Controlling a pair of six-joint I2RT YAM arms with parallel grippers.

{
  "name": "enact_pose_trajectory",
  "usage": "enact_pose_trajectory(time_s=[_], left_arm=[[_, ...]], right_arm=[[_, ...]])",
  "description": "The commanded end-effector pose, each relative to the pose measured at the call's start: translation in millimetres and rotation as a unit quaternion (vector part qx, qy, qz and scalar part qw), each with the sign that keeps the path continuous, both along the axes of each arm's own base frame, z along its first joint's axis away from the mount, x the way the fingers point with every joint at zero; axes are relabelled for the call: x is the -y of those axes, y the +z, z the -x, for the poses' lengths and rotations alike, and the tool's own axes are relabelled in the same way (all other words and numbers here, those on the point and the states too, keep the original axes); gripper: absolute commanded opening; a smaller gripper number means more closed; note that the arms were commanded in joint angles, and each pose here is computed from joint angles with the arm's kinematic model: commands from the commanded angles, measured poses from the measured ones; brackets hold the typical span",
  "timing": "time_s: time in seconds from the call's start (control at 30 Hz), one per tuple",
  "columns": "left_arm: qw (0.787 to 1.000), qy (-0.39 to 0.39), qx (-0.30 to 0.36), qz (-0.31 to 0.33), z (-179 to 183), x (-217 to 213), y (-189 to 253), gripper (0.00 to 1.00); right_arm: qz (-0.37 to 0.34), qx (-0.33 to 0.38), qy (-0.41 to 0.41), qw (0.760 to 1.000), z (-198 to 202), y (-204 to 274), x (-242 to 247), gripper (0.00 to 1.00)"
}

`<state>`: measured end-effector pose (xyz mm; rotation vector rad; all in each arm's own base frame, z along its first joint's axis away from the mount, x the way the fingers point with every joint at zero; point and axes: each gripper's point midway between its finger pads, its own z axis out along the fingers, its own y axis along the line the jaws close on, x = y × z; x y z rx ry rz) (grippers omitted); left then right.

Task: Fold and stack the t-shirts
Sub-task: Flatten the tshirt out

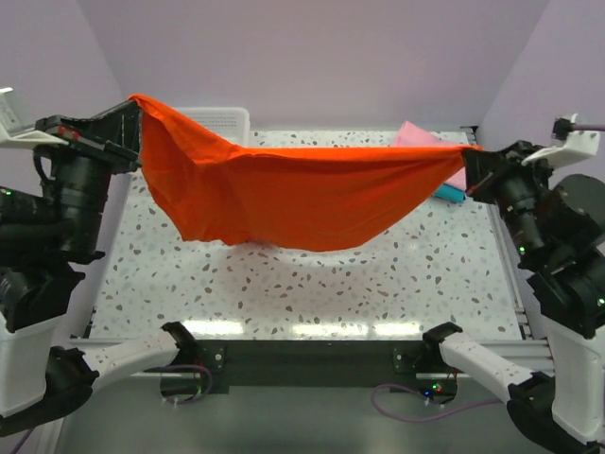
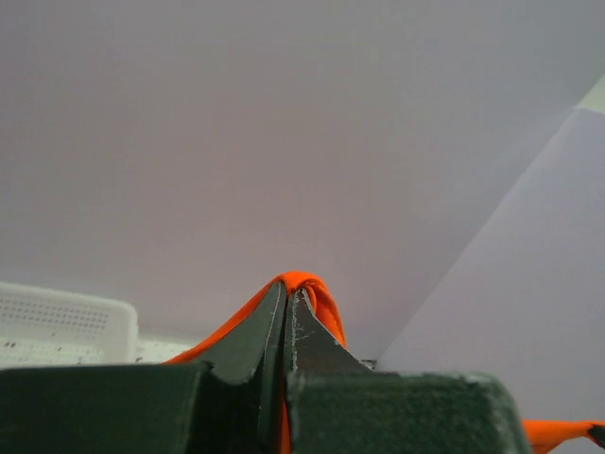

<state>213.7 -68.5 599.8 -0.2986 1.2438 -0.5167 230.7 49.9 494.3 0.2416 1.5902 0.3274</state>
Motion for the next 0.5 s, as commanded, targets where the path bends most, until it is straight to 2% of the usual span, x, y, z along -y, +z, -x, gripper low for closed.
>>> enact_pose_trajectory(time_s=[0.0, 0.27, 0.47], left_arm=[[0.992, -0.089, 0.088, -0.005, 38, 8, 54, 0.00], [0.967, -0.184, 0.175, 0.010, 97, 5, 110, 0.00], [0.957, -0.214, 0.196, 0.014, 110, 10, 120, 0.00]], right_arm=[[0.005, 0.043, 0.013, 0.999, 33, 37, 11, 0.00], [-0.023, 0.116, 0.033, 0.992, 94, 89, 29, 0.00], [-0.032, 0.137, 0.031, 0.990, 115, 96, 39, 0.00]])
